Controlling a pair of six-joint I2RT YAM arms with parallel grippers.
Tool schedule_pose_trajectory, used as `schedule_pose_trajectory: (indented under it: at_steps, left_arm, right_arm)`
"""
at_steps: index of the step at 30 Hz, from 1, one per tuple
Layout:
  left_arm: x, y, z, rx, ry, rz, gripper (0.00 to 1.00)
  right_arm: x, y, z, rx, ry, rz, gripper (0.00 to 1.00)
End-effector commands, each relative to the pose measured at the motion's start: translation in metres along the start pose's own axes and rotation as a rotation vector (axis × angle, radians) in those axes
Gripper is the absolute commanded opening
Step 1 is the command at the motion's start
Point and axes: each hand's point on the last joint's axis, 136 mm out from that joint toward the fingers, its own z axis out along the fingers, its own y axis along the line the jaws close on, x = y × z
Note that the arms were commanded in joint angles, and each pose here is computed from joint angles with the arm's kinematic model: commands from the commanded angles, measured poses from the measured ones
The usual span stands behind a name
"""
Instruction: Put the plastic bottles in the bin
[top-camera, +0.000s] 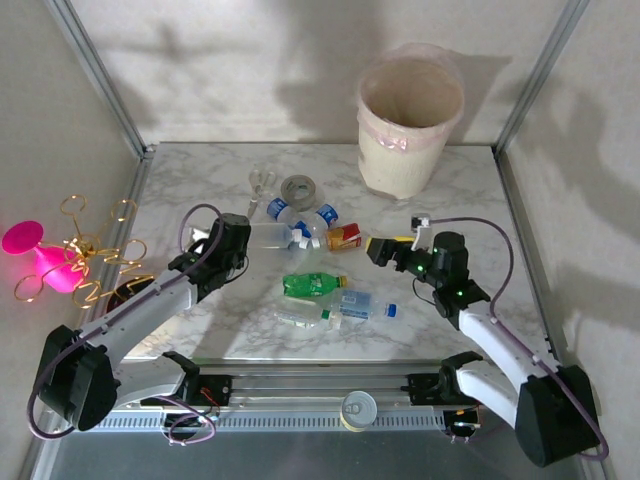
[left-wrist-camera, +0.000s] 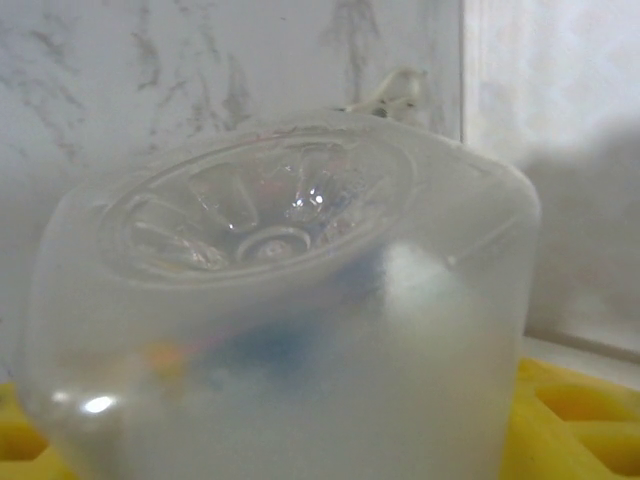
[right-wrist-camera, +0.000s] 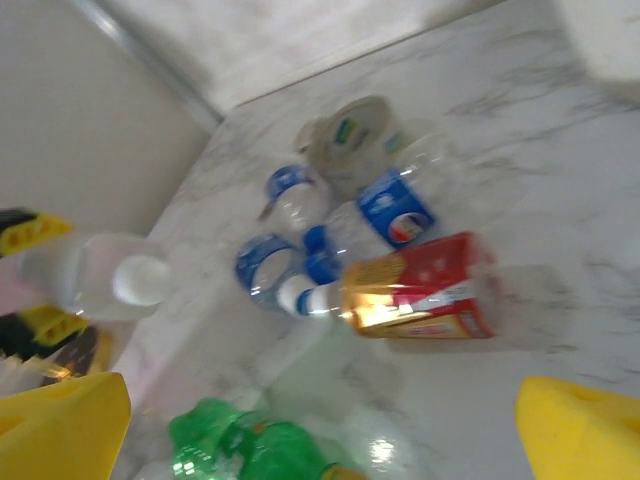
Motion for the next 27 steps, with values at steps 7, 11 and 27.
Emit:
schedule_pose_trajectory:
  at_steps: [7,11,27]
  left_arm:
    - [0.061,-0.053,-0.007,0.157,0.137,0.255,0.45]
    - [0.097,-0.053,-0.009,0.173,0.217,0.321,0.45]
    - [0.131,-0.053,-0.037,0.294,0.34,0.378,0.46]
  right_arm:
    - [-0.008,0.101,0.039,-0.376,0.164,-0.205,0.99]
    - [0.0,0.116,0.059,-0.405,0.211,-0.223,0.99]
    - [0.047,0.116,0.079,-0.426,0.348,-0.209,0.86]
